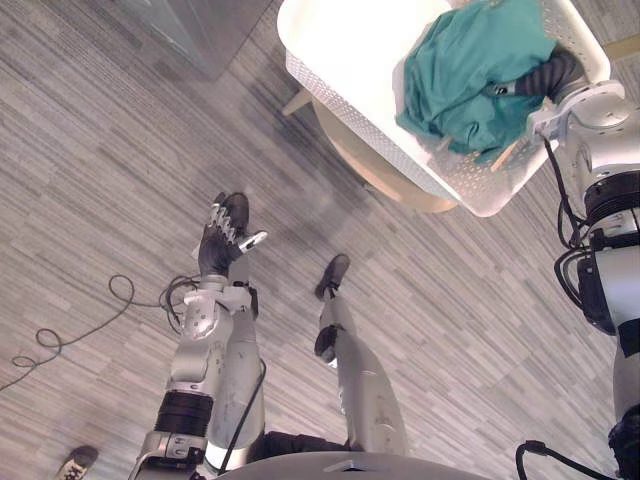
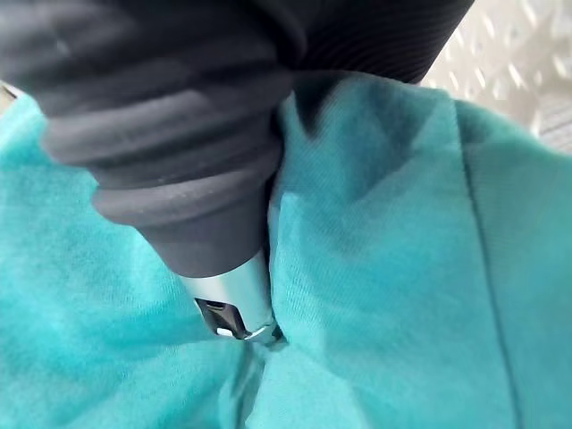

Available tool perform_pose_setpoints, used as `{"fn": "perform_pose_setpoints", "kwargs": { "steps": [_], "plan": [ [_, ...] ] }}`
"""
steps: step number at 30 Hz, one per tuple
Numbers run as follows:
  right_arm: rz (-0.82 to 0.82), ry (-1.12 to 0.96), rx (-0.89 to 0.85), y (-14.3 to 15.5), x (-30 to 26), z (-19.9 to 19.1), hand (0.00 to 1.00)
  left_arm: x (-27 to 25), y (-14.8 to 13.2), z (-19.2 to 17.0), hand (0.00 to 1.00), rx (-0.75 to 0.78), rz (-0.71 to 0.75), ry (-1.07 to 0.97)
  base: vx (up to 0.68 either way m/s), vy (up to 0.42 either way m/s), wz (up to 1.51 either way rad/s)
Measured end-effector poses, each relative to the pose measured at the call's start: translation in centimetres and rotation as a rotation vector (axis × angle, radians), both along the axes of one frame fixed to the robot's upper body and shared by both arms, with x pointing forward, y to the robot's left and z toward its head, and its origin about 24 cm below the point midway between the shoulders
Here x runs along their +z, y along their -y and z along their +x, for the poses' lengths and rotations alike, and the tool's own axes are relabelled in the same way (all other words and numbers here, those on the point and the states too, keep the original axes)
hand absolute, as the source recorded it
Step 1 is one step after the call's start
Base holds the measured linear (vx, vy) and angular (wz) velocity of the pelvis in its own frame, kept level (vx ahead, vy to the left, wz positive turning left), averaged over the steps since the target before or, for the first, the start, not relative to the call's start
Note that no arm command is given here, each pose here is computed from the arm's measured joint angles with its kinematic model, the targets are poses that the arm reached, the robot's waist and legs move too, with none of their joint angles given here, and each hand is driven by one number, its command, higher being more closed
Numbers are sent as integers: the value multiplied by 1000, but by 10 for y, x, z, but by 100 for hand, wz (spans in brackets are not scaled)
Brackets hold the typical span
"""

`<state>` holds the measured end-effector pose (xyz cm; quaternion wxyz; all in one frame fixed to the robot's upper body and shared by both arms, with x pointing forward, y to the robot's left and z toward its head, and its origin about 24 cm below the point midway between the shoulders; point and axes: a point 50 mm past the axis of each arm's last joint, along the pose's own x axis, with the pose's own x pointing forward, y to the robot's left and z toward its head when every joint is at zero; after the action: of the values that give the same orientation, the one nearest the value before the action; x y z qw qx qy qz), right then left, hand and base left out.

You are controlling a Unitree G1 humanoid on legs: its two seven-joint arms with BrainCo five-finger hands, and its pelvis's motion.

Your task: Pick up the laundry basket with both hands and put the clothes into the washing machine.

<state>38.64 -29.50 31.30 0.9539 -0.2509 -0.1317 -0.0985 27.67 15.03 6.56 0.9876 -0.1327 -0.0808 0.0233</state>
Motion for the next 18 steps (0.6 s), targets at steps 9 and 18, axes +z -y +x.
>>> {"fn": "perform_pose_setpoints", "kwargs": {
  "steps": [9,18],
  "plan": [
    [47,224,-62,-3,34,-13,100,0,-1,0,0,38,-12,-5,-38,5,-3],
    [57,596,-8,-27,81,-52,100,11,1,8,0,73,-17,28,2,-1,1]
  ]
}}
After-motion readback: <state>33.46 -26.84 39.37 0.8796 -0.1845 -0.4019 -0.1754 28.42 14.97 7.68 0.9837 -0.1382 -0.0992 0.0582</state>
